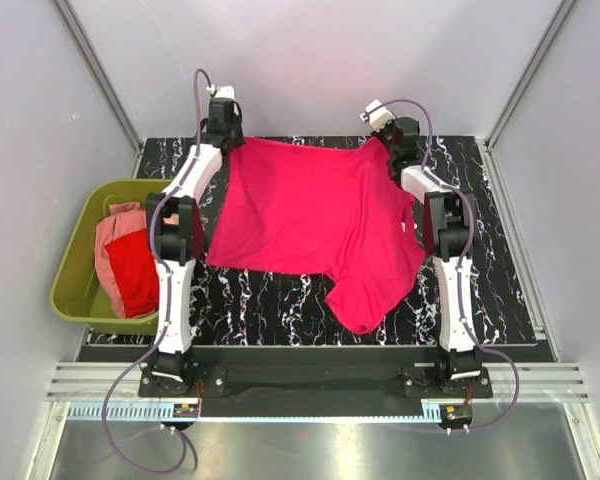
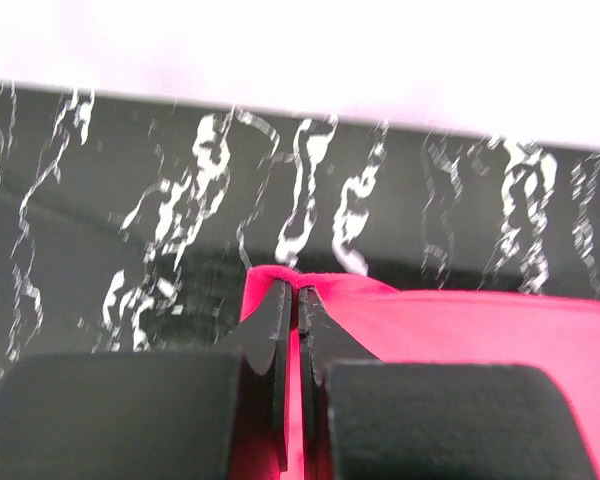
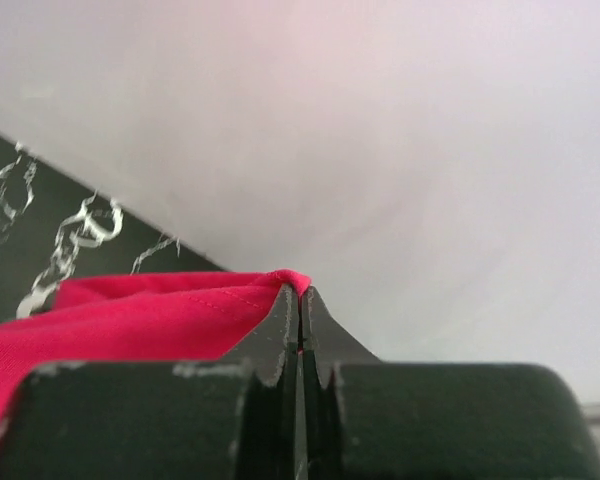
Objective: Fold and stack the t-shirts
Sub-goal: Flatten the tshirt out
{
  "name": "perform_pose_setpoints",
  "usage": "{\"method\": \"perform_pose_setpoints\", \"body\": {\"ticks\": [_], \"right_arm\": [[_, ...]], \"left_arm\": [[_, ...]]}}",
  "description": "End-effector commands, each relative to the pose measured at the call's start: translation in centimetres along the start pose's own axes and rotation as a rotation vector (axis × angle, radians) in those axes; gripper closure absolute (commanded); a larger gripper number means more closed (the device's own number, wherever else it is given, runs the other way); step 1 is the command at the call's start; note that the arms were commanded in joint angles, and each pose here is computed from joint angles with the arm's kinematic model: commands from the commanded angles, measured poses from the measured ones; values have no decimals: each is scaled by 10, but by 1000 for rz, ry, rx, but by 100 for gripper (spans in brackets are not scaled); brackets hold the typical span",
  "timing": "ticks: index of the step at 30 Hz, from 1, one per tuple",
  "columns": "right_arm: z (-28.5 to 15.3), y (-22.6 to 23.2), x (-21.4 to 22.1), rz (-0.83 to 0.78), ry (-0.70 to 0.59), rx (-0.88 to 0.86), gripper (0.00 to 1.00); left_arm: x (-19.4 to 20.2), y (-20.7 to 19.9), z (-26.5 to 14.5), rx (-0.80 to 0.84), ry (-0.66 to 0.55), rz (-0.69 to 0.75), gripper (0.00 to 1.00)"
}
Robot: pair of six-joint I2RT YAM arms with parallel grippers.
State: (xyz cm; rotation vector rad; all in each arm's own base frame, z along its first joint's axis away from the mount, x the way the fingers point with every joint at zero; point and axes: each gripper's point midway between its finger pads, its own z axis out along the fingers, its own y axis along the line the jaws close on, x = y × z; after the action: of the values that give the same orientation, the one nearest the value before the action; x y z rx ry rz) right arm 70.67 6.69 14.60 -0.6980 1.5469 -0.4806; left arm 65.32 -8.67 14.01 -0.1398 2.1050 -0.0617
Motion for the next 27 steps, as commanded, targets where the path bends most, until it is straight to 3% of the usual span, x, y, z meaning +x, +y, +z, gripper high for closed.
{"method": "perform_pose_setpoints", "body": {"ticks": [1,8,15,18,19,20,21,23,27], "right_arm": [[19,-16,-25,12,-105,54,98],[36,5,-26,88,-153,-2,94],[35,-16,-47,150,-187,63,100],[10,-59,-80,100,-193,148,100],[0,-75,-93,99,-202,179,100],[-27,-115,-135,104,-257,231,100],[-40,-121,-140,112,-246,228,100],[-86,-168,-188,123,-293,271,100],[-152,-207,-222,131,-300,287,100]], "left_arm": [[-39,-21,5,71,-156,-9,100],[-35,7,24,-33,-182,-19,100],[-42,7,15,1,-178,-32,100],[-75,-4,-24,44,-223,-28,100],[-101,-7,-54,59,-266,-31,100],[-115,-8,-71,59,-291,-33,100],[-126,-14,-89,64,-314,-24,100],[-166,-18,-149,69,-399,-25,100],[-208,-46,-251,107,-526,27,100]]}}
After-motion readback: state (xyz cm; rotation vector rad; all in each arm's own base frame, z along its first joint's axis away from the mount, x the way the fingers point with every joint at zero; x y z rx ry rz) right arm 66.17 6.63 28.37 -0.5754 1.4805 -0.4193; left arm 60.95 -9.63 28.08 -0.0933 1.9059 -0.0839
